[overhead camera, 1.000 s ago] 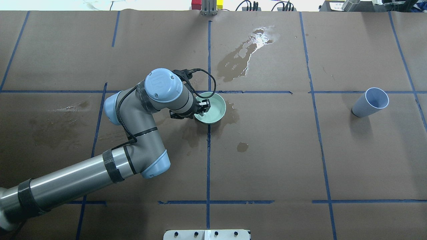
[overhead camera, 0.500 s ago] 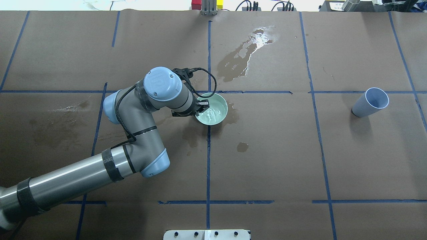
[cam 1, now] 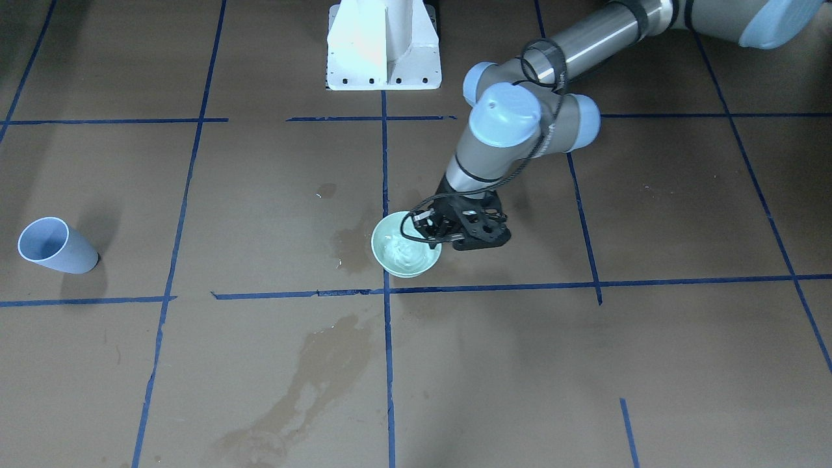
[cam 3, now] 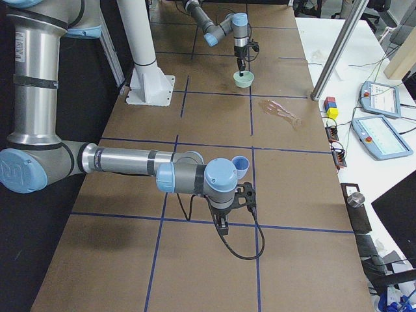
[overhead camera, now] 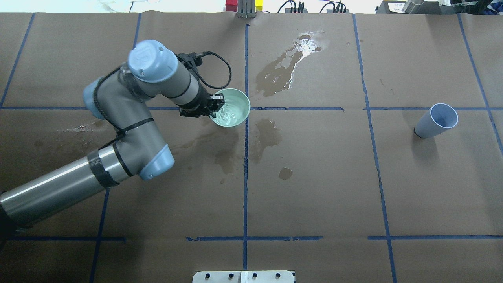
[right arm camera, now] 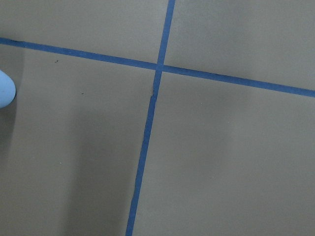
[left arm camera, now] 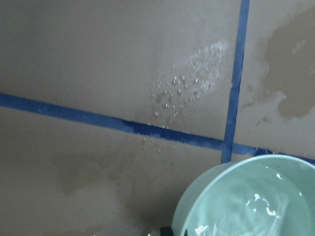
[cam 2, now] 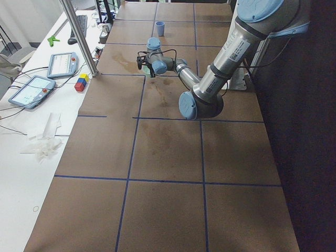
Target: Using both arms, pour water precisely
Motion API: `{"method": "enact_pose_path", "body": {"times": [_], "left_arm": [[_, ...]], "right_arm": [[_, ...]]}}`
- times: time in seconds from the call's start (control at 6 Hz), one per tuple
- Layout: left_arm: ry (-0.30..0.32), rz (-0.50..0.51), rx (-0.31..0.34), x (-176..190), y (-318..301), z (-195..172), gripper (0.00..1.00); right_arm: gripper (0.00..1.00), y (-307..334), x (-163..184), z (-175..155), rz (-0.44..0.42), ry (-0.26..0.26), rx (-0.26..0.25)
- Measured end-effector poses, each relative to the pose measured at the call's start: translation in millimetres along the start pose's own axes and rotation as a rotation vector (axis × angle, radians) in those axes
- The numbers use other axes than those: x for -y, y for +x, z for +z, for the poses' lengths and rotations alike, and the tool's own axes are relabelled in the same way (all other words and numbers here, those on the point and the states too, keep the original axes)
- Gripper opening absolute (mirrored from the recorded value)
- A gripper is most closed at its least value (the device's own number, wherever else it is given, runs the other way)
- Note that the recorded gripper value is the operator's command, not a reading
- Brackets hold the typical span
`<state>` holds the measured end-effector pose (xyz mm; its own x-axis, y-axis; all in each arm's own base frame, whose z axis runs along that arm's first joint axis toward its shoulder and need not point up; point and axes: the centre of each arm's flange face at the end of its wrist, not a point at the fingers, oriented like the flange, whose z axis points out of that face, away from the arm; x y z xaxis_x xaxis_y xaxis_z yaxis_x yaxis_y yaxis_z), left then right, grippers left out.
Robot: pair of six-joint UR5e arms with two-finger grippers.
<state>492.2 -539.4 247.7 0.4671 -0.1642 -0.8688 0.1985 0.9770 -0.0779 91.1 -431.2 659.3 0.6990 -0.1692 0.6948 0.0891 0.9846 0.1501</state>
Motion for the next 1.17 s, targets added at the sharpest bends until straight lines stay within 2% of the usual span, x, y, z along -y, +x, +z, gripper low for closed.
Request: {"method": "enact_pose_path", "body": {"times": [0.33,0.67,0.83,1.17], "left_arm": [[-0.038,0.073,0.003,59,-102,-55,0.0],[-0.061,0.158,0.014,112,-230,-112,0.0],[-0.069,0.187,0.012,125,-293,-138,0.0],[-0.084,0.235,0.024,119,-404,-167,0.0]], "right_arm": [[1.0,0,0,0,0.001,-0.001,0.001],[1.0,0,1,0,-0.001,0.0,0.001],[1.0,-1,1,0,-0.003,0.0,0.002],[1.0,-5,5,1,-0.009,-0.002,0.003]]}}
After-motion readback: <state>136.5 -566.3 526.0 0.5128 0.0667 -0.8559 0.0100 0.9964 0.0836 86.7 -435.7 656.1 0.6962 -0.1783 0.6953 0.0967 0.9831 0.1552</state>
